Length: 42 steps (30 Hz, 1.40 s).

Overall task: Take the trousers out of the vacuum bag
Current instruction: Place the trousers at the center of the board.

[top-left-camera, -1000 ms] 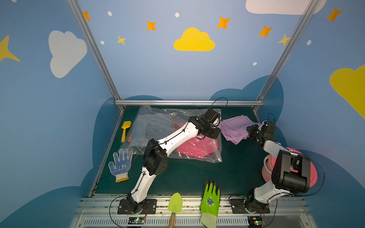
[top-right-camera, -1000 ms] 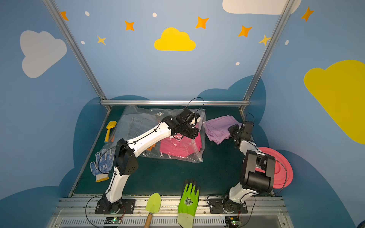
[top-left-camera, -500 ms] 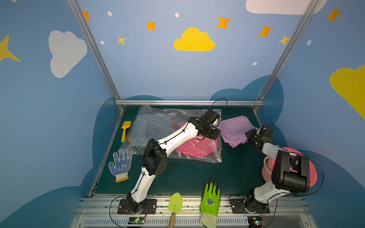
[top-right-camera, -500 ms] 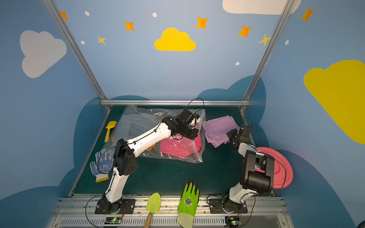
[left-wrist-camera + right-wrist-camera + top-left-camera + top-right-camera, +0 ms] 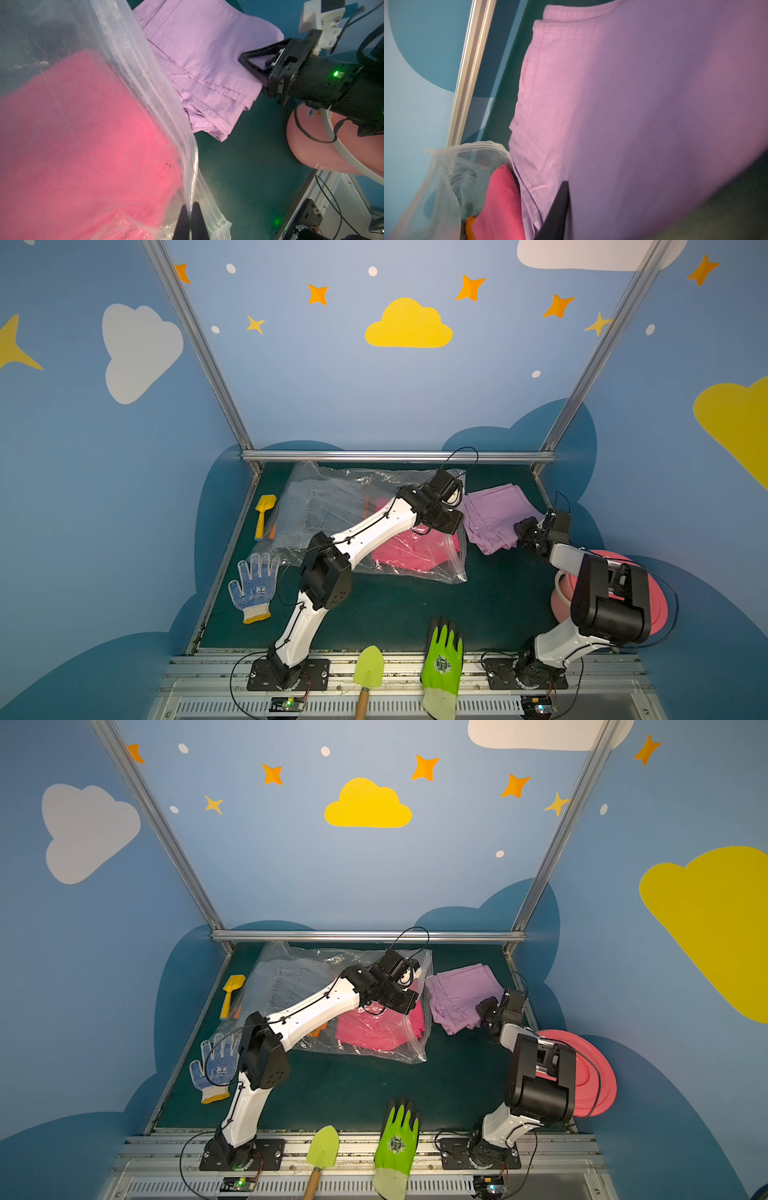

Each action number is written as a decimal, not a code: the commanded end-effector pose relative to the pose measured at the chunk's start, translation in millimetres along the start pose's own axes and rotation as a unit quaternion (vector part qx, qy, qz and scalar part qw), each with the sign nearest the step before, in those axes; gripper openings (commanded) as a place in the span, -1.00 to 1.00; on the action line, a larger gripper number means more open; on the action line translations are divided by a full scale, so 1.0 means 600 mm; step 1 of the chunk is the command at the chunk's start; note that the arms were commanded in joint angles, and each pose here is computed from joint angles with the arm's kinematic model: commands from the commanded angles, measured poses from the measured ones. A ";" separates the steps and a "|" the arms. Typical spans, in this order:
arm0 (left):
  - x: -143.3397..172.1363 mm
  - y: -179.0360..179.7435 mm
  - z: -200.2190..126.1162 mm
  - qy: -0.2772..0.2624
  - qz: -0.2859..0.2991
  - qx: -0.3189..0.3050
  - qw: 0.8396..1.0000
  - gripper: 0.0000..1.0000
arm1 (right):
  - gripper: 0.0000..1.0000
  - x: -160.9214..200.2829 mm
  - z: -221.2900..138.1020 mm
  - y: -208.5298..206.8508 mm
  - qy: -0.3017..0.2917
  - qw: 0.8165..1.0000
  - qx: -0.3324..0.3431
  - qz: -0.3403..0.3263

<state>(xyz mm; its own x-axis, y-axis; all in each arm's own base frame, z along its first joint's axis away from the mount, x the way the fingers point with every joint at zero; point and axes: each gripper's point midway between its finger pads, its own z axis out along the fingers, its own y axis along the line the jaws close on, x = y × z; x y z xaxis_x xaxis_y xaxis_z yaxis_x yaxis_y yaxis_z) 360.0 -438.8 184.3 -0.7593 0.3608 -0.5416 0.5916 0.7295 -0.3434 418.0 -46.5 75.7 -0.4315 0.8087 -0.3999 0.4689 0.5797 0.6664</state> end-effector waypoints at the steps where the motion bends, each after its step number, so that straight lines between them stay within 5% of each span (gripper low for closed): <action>1: -0.016 -0.007 -0.031 -0.014 0.008 0.004 1.000 -0.91 | -0.50 0.016 0.007 -0.001 0.015 1.000 -0.005 -0.004; 11: -0.014 -0.005 -0.029 -0.012 0.008 0.001 1.000 -0.90 | -0.11 0.031 0.014 -0.016 0.029 1.000 -0.001 0.005; 20: -0.013 -0.003 -0.026 -0.011 0.008 -0.001 1.000 -0.91 | 0.70 0.032 -0.002 -0.012 0.034 0.999 0.007 -0.003; 27: -0.015 -0.001 -0.027 -0.013 0.007 -0.001 1.000 -0.91 | 0.88 0.029 -0.027 0.006 0.041 0.999 0.006 -0.014; 42: -0.018 0.001 -0.025 -0.014 0.005 -0.001 1.000 -0.91 | 0.92 0.016 -0.101 0.094 0.041 0.997 -0.058 -0.044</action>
<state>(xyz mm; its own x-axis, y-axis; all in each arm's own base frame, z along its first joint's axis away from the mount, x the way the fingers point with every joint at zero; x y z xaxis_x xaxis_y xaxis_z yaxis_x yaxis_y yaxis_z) 362.4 -436.6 184.1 -0.7617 0.3568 -0.5408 0.5870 0.7333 -0.3430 390.9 -22.1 126.7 -0.5096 0.7626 -0.3985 0.3914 0.6179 0.6818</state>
